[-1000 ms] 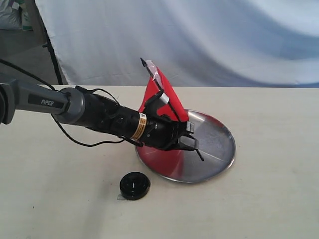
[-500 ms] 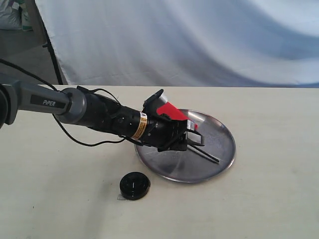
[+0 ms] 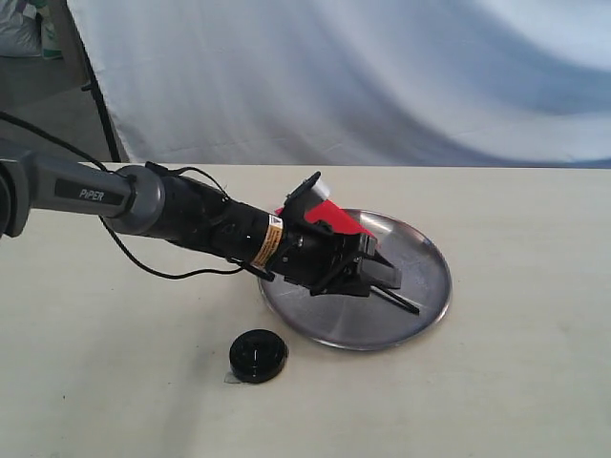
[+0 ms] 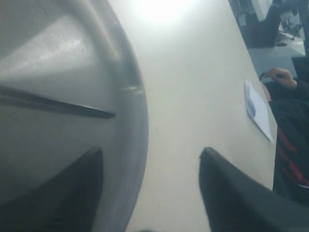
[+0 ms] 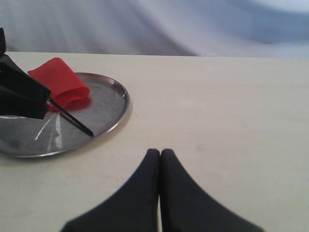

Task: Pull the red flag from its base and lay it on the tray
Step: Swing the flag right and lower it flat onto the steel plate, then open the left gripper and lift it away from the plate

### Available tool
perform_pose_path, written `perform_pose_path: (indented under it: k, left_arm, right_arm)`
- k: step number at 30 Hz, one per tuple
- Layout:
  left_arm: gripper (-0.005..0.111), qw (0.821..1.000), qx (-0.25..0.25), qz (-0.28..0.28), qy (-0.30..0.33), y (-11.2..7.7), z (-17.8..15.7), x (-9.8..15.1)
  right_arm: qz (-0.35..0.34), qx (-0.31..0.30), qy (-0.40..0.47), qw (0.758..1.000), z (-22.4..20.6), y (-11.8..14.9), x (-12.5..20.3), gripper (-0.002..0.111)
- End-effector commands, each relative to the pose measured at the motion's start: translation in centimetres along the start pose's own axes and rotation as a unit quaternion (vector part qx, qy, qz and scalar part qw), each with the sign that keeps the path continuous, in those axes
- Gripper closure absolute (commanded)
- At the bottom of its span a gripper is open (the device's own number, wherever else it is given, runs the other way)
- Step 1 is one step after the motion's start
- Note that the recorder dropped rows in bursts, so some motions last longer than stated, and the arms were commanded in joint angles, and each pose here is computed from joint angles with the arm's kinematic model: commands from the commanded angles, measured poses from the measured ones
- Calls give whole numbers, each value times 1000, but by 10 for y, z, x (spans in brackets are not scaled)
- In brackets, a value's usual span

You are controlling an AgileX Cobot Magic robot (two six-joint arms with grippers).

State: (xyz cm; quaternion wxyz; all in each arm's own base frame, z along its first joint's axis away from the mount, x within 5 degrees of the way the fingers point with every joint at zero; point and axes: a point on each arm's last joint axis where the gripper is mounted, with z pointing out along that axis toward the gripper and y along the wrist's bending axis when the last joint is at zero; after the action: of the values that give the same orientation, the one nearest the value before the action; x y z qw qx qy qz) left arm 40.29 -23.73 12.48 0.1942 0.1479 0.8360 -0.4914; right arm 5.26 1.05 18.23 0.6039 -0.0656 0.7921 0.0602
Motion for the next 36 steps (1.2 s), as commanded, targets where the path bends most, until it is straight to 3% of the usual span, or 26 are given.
perform_pose_path:
  k: [1,2,3,11,17,20,24,27,36]
  left_arm:
    - [90,997,-4,78,25,-28,-16,-7]
    - [102,995,-5,94,30,-33,-20,-9]
    - [105,994,1,104,22,-44,-26,-14]
    - [107,985,19,170,-15,-107,-75,-17]
    - [107,967,-43,237,-79,-143,-123,-3]
    - [107,955,-105,252,-113,-146,-146,15]
    - [107,927,-200,274,-162,-148,-180,42]
    - [107,907,-245,287,-188,-151,-202,63]
    - [107,872,-270,315,-260,-172,-253,122]
  right_arm:
    - [-3,4,-3,1000,0,0,1,109]
    - [-3,4,-3,1000,0,0,1,109]
    - [-3,4,-3,1000,0,0,1,109]
    - [-3,4,-3,1000,0,0,1,109]
    - [-3,4,-3,1000,0,0,1,109]
    - [-3,4,-3,1000,0,0,1,109]
    - [-3,4,-3,1000,0,0,1,109]
    - [-3,4,-3,1000,0,0,1,109]
    - [-3,4,-3,1000,0,0,1,109]
